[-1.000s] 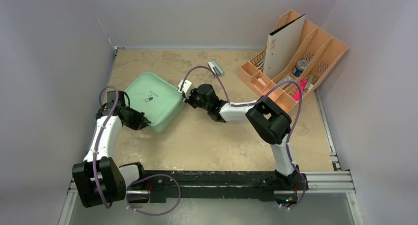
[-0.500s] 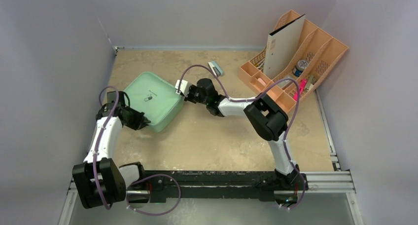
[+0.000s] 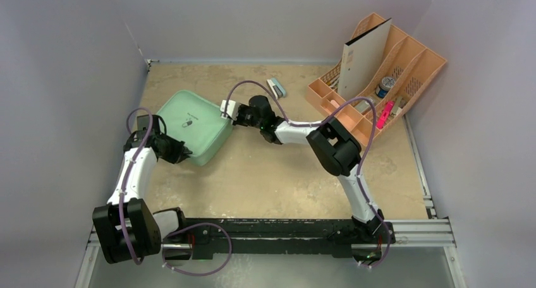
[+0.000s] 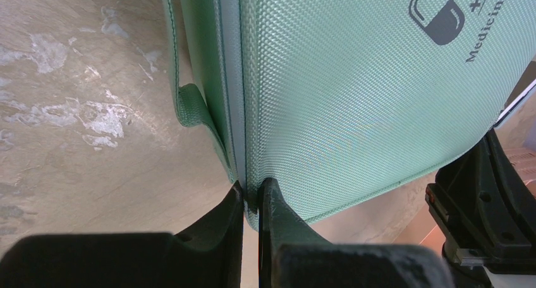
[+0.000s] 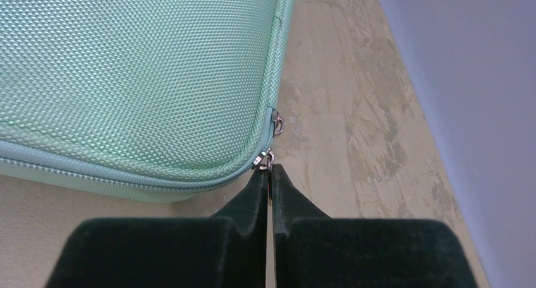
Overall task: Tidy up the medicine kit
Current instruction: Zip the medicine box at the center of the board.
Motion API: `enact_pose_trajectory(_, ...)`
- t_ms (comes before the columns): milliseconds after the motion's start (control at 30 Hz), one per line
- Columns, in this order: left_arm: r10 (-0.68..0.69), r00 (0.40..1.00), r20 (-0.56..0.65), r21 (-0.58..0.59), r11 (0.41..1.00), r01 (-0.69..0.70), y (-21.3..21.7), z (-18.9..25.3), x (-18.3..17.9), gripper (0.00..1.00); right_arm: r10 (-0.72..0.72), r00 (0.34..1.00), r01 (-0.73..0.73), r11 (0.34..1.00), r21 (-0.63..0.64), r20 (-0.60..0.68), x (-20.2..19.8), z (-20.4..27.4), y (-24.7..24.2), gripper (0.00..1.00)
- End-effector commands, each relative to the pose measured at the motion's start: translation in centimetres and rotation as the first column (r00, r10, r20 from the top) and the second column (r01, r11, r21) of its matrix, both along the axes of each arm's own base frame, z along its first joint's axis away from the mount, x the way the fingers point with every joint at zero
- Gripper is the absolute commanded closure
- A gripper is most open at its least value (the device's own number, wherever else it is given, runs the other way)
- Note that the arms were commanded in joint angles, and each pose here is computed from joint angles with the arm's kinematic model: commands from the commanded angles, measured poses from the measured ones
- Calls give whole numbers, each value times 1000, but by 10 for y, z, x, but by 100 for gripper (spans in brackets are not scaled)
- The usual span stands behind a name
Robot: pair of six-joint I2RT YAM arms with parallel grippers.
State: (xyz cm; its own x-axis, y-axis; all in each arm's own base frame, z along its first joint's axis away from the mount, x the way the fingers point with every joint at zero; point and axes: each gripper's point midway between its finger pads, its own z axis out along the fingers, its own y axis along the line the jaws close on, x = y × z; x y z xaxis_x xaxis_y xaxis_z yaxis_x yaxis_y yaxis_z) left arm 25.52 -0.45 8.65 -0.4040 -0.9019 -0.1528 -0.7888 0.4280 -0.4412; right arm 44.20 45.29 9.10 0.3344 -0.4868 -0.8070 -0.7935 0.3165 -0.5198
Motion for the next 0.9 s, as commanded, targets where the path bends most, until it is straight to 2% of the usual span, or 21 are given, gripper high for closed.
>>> enact_pose_trajectory(0, 0, 981, -196, 186, 982, 37, 33, -28, -41, 100, -51, 987, 37, 995, 96, 151, 40, 52, -7, 100)
enact_pose_trajectory(100, 18, 975, -220, 261, 964, 41, 48, -23, -44, 100, -43, 983, 24, 994, 108, 181, 40, 59, -6, 100)
enact_pose_trajectory(267, -42, 990, -136, 207, 976, 69, 36, -22, -25, 100, -61, 980, 32, 988, 149, 192, 25, 66, -20, 100)
enact_pose_trajectory(433, -171, 985, -37, 187, 967, 174, 20, -11, -9, 100, -105, 972, 82, 990, 117, 209, 18, 62, -43, 100)
enact_pose_trajectory(567, -206, 978, -24, 249, 947, 206, 16, -4, -10, 100, -126, 970, 108, 989, 97, 209, -1, 69, -67, 100)
enact_pose_trajectory(667, -179, 983, -35, 307, 934, 181, 27, 4, -14, 100, -148, 969, 135, 988, 75, 200, -18, 73, -88, 100)
enact_pose_trajectory(767, -186, 983, 0, 348, 921, 174, 32, 19, -9, 100, -149, 977, 145, 989, 36, 155, -39, 63, -106, 100)
enact_pose_trajectory(867, -221, 975, 39, 379, 906, 190, 32, 23, -4, 100, -87, 985, 87, 996, 0, 148, -61, 45, -114, 100)
